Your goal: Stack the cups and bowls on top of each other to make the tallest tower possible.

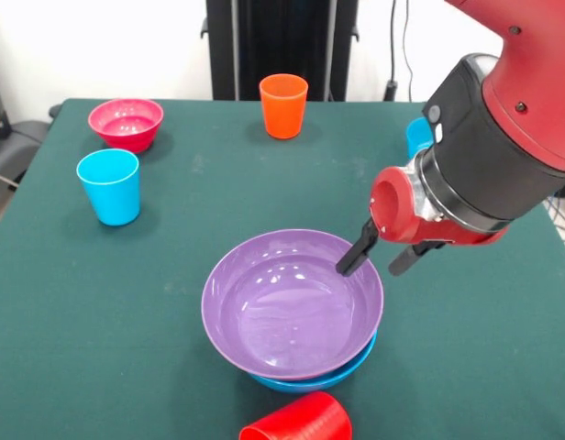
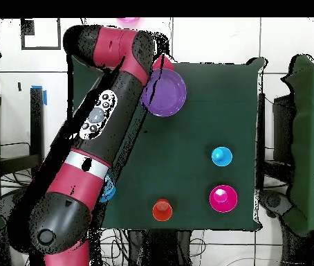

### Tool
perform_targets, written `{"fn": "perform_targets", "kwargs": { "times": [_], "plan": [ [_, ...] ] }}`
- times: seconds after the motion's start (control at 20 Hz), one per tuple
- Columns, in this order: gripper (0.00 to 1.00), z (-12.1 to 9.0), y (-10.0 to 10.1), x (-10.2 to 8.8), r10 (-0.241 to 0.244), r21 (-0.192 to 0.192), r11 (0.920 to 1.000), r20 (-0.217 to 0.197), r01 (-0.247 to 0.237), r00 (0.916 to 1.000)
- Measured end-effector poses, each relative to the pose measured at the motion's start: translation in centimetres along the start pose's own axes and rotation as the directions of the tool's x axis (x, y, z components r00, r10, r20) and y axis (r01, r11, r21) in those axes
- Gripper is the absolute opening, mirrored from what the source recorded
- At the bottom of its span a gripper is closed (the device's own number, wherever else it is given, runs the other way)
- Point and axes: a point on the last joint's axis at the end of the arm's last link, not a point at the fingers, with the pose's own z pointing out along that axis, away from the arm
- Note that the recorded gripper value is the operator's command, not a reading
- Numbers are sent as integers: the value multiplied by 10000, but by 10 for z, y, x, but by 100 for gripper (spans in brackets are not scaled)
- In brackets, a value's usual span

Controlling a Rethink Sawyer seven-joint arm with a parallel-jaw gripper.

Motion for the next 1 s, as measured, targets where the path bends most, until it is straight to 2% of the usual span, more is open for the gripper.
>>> {"fn": "perform_targets", "kwargs": {
  "times": [0.65, 1.0],
  "plan": [
    [100, 7, 4, -4, 1, -158, 9999, 346, 4, 9994],
    [100, 11, 6, -2, 339, -285, 9990, 279, -331, 9990]
  ]
}}
